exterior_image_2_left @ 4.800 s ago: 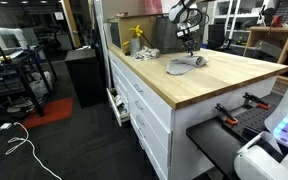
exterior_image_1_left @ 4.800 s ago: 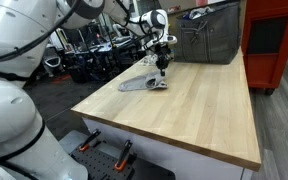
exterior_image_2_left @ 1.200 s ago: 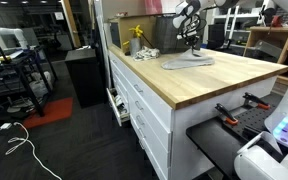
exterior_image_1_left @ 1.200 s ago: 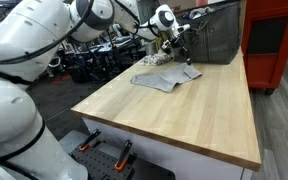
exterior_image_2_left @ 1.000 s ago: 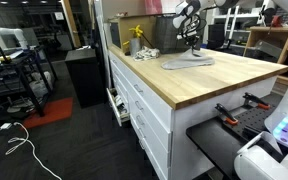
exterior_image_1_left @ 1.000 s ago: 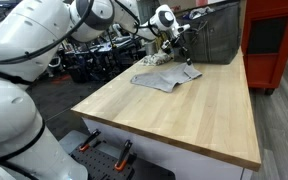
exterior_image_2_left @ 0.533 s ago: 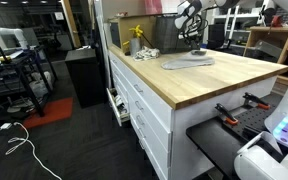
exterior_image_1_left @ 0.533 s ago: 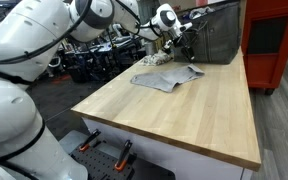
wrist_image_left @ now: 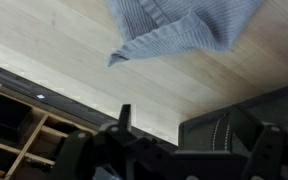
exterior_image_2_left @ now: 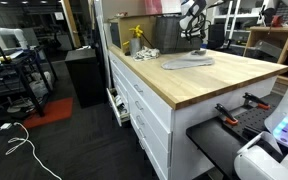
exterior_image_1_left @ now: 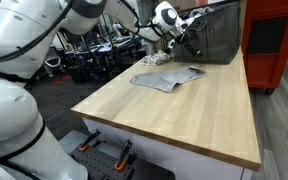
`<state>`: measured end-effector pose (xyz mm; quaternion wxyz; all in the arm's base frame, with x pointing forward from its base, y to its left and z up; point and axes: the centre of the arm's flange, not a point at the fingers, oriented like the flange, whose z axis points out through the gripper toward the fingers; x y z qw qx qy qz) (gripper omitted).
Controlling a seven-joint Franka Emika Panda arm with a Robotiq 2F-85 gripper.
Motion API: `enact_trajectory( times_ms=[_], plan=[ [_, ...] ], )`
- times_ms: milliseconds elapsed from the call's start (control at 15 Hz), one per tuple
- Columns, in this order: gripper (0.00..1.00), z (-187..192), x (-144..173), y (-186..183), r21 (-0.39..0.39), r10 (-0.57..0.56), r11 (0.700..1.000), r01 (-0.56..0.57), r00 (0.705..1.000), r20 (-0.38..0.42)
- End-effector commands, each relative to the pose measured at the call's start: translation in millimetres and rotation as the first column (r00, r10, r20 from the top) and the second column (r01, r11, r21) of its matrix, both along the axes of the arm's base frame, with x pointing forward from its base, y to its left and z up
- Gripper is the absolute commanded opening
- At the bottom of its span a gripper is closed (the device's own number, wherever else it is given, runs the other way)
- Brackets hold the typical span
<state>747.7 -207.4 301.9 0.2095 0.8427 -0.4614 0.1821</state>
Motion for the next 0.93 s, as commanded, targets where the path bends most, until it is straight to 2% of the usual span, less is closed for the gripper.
enact_trajectory(
  times_ms=[0, 400, 667, 733, 800, 867],
  plan=[
    [1.00, 19.8, -65.8, 10.6, 0.044, 0.009, 0.999, -0.009, 1.000, -0.003],
    [1.00, 30.3, -114.4, 21.0, 0.212, 0.117, 0.973, -0.091, 0.987, -0.114],
    [0.98, 29.9, -120.9, 35.8, 0.301, 0.162, 0.947, -0.112, 0.976, -0.146],
    [0.73, 28.3, -117.4, 39.9, 0.320, 0.165, 0.941, -0.112, 0.975, -0.145],
    [0.73, 25.9, -109.4, 43.7, 0.327, 0.149, 0.940, -0.095, 0.978, -0.146],
    [0.66, 24.2, -103.0, 47.0, 0.335, 0.140, 0.938, -0.088, 0.981, -0.135]
  ],
)
